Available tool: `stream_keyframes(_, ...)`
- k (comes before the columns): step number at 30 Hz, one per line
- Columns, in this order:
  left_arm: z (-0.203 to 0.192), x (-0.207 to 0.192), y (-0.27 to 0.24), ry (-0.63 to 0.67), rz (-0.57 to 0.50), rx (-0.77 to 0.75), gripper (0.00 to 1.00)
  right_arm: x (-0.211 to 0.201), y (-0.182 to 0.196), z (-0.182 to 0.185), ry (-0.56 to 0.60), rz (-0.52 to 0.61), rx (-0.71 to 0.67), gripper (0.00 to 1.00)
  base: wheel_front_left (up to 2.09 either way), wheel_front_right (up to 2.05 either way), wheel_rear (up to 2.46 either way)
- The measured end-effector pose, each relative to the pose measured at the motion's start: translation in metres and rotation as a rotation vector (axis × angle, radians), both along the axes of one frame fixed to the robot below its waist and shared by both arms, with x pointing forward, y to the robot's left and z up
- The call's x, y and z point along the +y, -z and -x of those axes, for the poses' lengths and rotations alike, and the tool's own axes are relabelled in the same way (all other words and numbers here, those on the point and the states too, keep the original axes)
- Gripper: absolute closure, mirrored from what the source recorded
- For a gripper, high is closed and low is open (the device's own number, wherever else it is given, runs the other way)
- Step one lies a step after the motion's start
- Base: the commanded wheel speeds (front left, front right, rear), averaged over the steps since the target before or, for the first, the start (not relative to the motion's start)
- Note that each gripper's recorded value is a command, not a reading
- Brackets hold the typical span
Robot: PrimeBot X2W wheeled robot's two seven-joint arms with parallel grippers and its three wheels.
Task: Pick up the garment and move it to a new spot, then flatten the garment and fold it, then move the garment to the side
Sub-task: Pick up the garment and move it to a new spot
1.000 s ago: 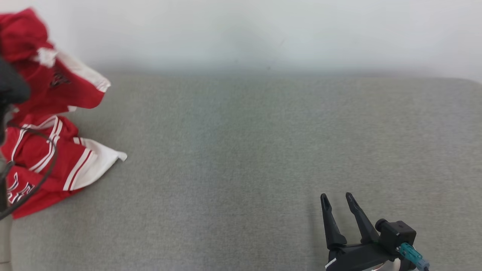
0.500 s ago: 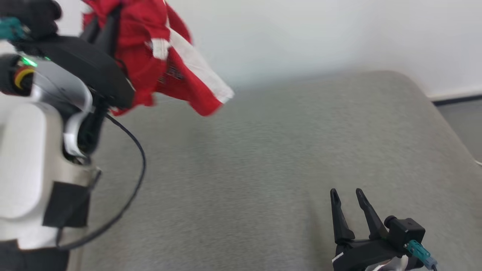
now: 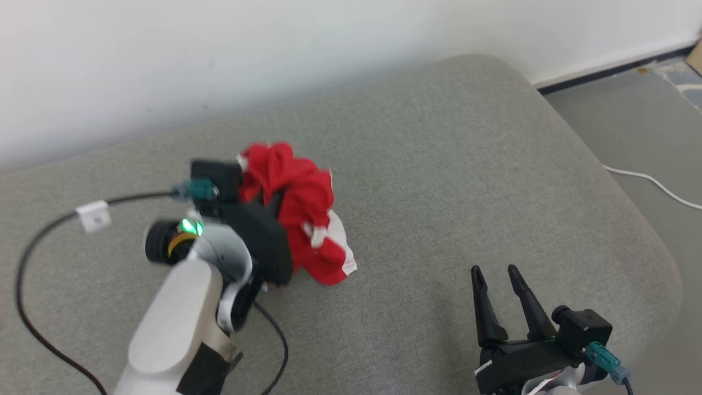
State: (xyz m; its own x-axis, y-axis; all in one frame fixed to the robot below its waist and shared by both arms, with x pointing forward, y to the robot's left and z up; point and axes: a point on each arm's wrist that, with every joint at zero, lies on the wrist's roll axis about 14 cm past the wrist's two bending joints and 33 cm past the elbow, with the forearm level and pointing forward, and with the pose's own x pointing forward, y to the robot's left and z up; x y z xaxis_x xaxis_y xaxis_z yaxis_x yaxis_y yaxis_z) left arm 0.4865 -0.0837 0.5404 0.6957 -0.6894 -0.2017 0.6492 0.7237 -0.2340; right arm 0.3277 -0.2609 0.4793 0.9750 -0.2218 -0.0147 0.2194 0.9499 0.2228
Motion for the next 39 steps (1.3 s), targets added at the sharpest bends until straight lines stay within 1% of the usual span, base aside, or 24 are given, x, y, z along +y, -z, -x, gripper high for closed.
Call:
stream_keyframes(2, 0.003, -0.002, 0.029, 0.004, -0.033, 0.053, 1.0, 0.0, 0.004, 0.0, 0.001, -0.005, 0.013, 0.0, 0.0, 0.0, 0.0)
stream_keyframes(3, 0.003, -0.001, 0.039, 0.0, -0.048, 0.062, 0.62, 0.0, 0.006, 0.0, 0.002, -0.007, 0.019, 0.0, 0.0, 0.0, 0.0)
stream_keyframes(4, 0.003, 0.0, 0.046, -0.003, -0.057, 0.066, 0.0, 0.0, 0.007, 0.0, 0.002, -0.008, 0.024, 0.0, 0.0, 0.0, 0.0)
stream_keyframes(7, 0.005, 0.003, 0.06, -0.024, -0.071, 0.083, 0.0, 0.001, 0.009, -0.002, -0.001, -0.009, 0.029, 0.0, 0.0, 0.0, 0.0)
stream_keyframes(10, 0.002, 0.014, 0.059, -0.069, -0.047, 0.062, 0.0, 0.004, 0.011, -0.006, -0.013, -0.011, 0.034, 0.0, 0.0, 0.0, 0.0)
stream_keyframes(13, 0.001, 0.03, 0.05, -0.128, 0.005, 0.014, 0.0, 0.01, 0.012, -0.01, -0.031, -0.009, 0.034, 0.0, 0.0, 0.0, 0.0)
stream_keyframes(16, 0.006, 0.047, 0.036, -0.176, 0.069, -0.067, 0.0, 0.015, 0.013, -0.012, -0.05, -0.006, 0.036, 0.0, 0.0, 0.0, 0.0)
stream_keyframes(19, 0.015, 0.072, 0.032, -0.249, 0.106, -0.135, 0.0, 0.023, 0.013, -0.015, -0.079, 0.002, 0.033, 0.0, 0.0, 0.0, 0.0)
stream_keyframes(23, 0.032, 0.106, 0.014, -0.34, 0.185, -0.234, 0.0, 0.031, 0.009, -0.021, -0.108, 0.012, 0.021, 0.0, 0.0, 0.0, 0.0)
stream_keyframes(25, 0.043, 0.121, 0.01, -0.379, 0.206, -0.255, 0.0, 0.036, 0.008, -0.023, -0.124, 0.013, 0.015, 0.0, 0.0, 0.0, 0.0)
stream_keyframes(28, 0.059, 0.149, -0.011, -0.451, 0.243, -0.329, 0.0, 0.043, 0.005, -0.027, -0.147, 0.015, 0.004, 0.0, 0.0, 0.0, 0.0)
stream_keyframes(31, 0.077, 0.176, -0.014, -0.529, 0.241, -0.36, 0.0, 0.054, 0.001, -0.031, -0.181, 0.026, -0.009, 0.0, 0.0, 0.0, 0.0)
stream_keyframes(34, 0.092, 0.201, -0.011, -0.599, 0.205, -0.38, 0.0, 0.062, -0.003, -0.033, -0.208, 0.042, -0.019, 0.0, 0.0, 0.0, 0.0)
stream_keyframes(39, 0.113, 0.229, 0.012, -0.689, 0.134, -0.339, 0.0, 0.072, -0.006, -0.032, -0.241, 0.065, -0.029, 0.0, 0.0, 0.0, 0.0)
